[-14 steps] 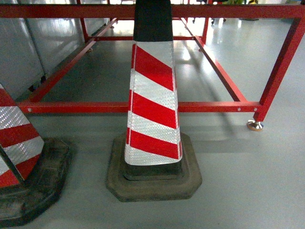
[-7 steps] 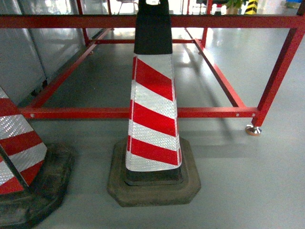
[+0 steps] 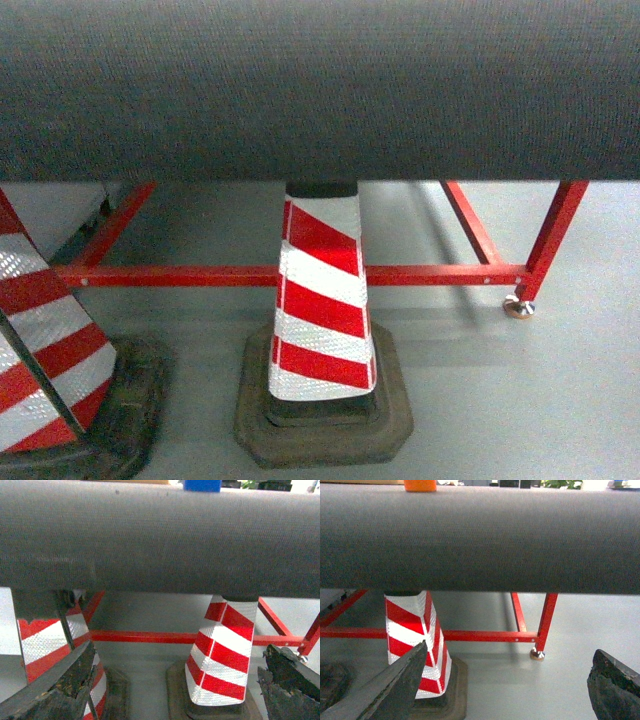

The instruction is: Sort blue parts and orange caps into right shelf containers

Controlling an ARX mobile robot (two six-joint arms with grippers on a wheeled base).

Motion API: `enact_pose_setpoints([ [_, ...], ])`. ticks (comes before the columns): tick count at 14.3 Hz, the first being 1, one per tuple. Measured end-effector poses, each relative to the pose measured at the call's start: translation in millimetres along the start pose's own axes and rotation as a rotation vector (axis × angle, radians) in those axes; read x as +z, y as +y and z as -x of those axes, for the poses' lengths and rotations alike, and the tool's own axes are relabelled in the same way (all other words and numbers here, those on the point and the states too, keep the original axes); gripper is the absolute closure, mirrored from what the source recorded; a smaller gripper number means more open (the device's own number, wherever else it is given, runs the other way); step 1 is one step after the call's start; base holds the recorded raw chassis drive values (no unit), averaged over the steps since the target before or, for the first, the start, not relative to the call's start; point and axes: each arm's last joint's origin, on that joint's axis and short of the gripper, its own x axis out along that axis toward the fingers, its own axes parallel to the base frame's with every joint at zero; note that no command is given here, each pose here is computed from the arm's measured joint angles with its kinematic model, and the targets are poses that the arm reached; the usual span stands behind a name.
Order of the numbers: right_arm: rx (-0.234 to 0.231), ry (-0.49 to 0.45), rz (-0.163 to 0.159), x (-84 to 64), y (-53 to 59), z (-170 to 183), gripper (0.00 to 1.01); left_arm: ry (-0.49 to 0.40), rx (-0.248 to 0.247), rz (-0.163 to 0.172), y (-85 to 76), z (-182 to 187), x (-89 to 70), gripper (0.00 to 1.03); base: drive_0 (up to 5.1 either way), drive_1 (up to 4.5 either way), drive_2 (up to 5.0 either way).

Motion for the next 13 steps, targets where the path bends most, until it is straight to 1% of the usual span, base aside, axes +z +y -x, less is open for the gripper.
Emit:
enact_pose_setpoints([
  [13, 0.000, 0.002, -0.003, -0.1, 0.0, 0.0, 0.03, 0.000, 0.000, 0.000, 0.0, 0.0, 0.0, 0.05, 0.0, 0.00, 0.0],
])
